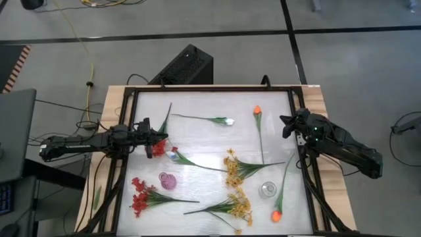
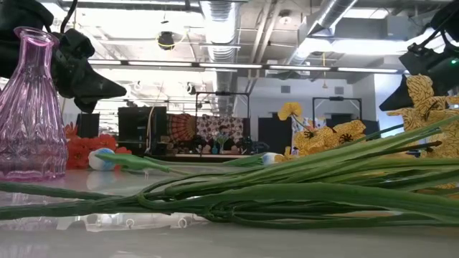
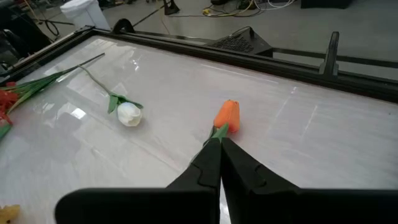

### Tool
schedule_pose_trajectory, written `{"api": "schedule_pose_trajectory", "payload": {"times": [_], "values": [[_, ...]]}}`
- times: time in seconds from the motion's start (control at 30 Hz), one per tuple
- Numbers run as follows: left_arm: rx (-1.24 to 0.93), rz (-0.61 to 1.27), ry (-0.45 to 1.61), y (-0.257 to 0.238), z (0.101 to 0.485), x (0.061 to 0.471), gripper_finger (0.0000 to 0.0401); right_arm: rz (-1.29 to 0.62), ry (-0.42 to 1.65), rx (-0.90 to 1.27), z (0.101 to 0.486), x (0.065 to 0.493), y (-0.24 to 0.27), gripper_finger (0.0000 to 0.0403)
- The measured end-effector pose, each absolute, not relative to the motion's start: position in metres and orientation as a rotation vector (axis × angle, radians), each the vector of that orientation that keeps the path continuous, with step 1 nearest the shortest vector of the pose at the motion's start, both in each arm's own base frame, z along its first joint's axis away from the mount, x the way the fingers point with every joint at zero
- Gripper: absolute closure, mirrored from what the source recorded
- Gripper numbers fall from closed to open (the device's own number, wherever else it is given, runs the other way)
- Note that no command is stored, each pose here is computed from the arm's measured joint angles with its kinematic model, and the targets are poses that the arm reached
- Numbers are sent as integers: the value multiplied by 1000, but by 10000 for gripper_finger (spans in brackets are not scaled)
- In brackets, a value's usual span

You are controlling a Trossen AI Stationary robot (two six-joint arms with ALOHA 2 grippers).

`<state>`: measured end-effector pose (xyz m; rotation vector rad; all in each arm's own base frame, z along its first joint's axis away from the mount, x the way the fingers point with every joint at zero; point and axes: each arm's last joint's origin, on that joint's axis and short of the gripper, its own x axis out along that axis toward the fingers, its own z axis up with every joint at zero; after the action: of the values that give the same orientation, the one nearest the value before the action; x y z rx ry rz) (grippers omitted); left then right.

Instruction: Sort flowers into vase by color

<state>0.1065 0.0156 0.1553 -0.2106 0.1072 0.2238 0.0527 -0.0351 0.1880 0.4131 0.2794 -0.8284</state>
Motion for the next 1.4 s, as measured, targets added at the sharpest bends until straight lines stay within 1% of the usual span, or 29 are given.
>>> {"api": "schedule_pose_trajectory", "payload": {"times": [0.3,0.37,0.6,0.77,0.83,0.97,1.03,1.13,1.2,1.23,1.3,1.4], "values": [[-238,237,100,16,155,106,401,-828,280,413,188,53,-35,367],[-313,249,90,16,156,106,401,-828,280,413,188,53,-35,367],[-684,345,-6,19,157,106,401,-829,280,413,188,53,-35,367],[-881,299,-16,17,157,106,401,-828,269,420,189,53,-35,367],[-937,254,-7,16,158,107,401,-828,177,497,193,55,-36,367],[-964,208,-7,15,159,107,401,-775,-198,804,215,60,-39,367],[-966,196,-33,15,162,107,401,-731,-336,905,224,60,-40,367],[-928,126,-101,14,172,107,401,-760,-477,971,231,59,-42,367],[-863,101,-101,13,180,107,401,-762,-555,1051,233,59,-43,367],[-830,86,-111,13,185,106,401,-752,-582,1058,235,59,-43,367],[-772,54,-135,12,196,105,401,-699,-622,1032,243,60,-43,367],[-702,17,-148,11,208,104,401,-519,-642,1012,256,68,-42,367]]}}
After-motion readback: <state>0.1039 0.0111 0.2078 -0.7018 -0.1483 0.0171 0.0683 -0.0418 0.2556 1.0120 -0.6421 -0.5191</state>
